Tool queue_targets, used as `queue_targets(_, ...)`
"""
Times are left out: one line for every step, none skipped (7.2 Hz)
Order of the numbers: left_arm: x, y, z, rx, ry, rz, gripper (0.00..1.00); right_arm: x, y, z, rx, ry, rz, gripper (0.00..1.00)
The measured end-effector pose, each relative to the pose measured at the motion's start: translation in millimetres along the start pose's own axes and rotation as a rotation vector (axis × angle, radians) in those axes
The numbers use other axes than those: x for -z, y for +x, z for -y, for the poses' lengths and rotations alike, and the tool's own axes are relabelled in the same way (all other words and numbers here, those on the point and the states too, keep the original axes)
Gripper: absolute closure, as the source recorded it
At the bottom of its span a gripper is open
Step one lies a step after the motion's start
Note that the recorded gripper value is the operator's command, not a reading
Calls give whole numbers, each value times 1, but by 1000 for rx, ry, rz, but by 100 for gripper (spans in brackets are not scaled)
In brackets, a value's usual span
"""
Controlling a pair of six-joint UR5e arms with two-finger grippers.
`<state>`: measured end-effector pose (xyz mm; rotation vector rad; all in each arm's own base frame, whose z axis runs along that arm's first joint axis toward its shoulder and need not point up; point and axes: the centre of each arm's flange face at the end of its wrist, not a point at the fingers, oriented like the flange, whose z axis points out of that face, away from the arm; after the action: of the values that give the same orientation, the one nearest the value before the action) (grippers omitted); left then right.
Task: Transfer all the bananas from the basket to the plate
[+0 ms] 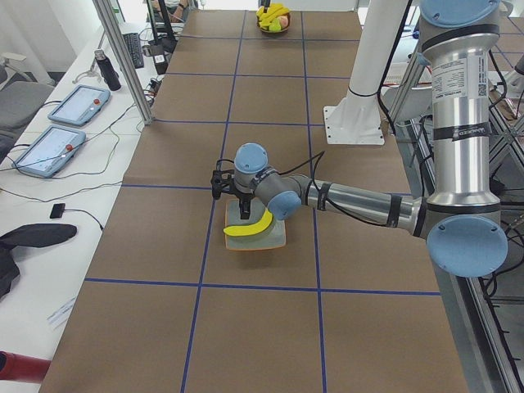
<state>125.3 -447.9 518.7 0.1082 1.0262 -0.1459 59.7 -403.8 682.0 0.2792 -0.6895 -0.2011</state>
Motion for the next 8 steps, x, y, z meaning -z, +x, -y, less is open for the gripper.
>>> queue_targets(-1,-1,0,1,-1,1,8,0,20,-28,63,-22,-63,0)
queue_targets(-2,-1,1,2,-3,2,8,-1,31,-51,85,-46,-98,0)
queue_targets(-2,-1,1,2,-3,2,8,-5,37,-71,79,-73,-120,0)
queue_targets(-3,-2,1,3,-3,3,8,-10,43,-93,58,-107,-152,0)
queue_targets(-3,-2,1,4,-3,3,8,-14,47,-109,39,-132,-174,0)
queue_targets(-2,-1,1,3,-3,2,7,-19,50,-122,21,-152,-181,1)
queue_targets(-2,-1,1,3,-3,2,7,-24,51,-130,16,-172,-180,2)
queue_targets(-2,-1,1,3,-2,2,6,-31,50,-134,47,-192,-175,4)
